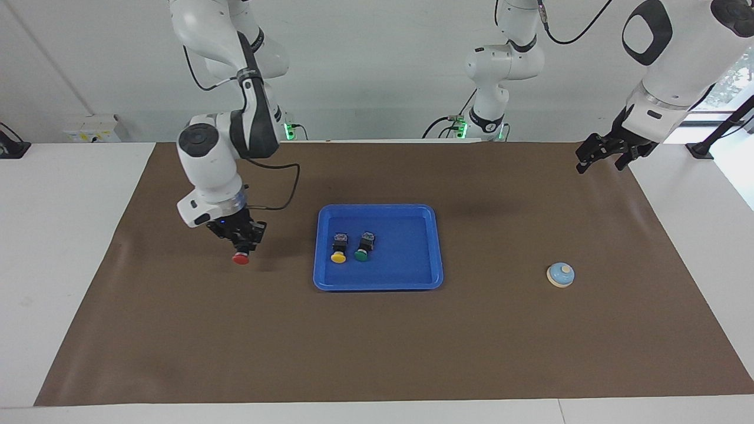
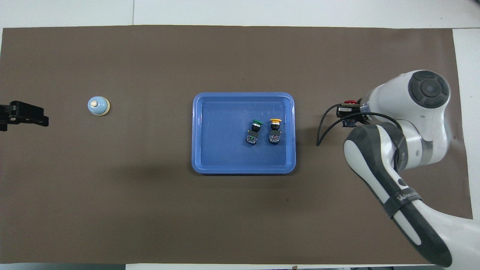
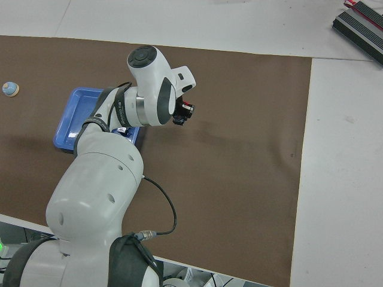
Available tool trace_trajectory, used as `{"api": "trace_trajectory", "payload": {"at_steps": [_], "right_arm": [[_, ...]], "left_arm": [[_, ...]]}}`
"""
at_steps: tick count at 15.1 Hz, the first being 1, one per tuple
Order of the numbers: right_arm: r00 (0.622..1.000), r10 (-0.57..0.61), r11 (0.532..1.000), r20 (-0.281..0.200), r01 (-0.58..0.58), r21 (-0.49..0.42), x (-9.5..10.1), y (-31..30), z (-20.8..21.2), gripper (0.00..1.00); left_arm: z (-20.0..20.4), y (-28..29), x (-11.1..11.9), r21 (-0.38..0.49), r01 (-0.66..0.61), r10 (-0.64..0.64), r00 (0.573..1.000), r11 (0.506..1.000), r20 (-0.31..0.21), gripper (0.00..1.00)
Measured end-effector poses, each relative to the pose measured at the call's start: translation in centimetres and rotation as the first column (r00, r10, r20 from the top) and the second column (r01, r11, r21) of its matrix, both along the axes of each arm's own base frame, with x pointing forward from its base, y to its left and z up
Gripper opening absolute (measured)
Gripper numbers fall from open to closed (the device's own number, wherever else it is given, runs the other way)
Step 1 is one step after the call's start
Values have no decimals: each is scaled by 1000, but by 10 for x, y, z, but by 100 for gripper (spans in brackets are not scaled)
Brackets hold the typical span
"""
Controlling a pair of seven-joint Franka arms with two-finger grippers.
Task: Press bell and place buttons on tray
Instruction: 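Place the red button in the tray beside the green one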
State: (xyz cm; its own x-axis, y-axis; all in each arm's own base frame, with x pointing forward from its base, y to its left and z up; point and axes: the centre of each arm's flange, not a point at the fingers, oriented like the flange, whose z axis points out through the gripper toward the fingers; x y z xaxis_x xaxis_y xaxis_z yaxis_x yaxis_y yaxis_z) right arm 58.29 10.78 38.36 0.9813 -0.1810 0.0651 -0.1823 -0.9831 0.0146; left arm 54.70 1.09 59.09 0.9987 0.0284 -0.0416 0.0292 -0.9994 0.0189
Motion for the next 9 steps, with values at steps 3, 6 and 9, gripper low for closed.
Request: {"api": "trace_trajectory", "payload": {"at_steps": [3,6,9], "right_arm": [[1000,-12,998,18,11,64,-8,83,20,41],[1000,-1,994,20,-1,105,-19,157,28,41],[1000,-9,992,10,8,123,-28,229,16,41]], "left_arm": [[0,0,0,0,0,0,1000,1000,0,100],[0,0,0,0,0,0,1000,1000,0,100],[0,0,0,0,0,0,1000,1000,0,100]]}}
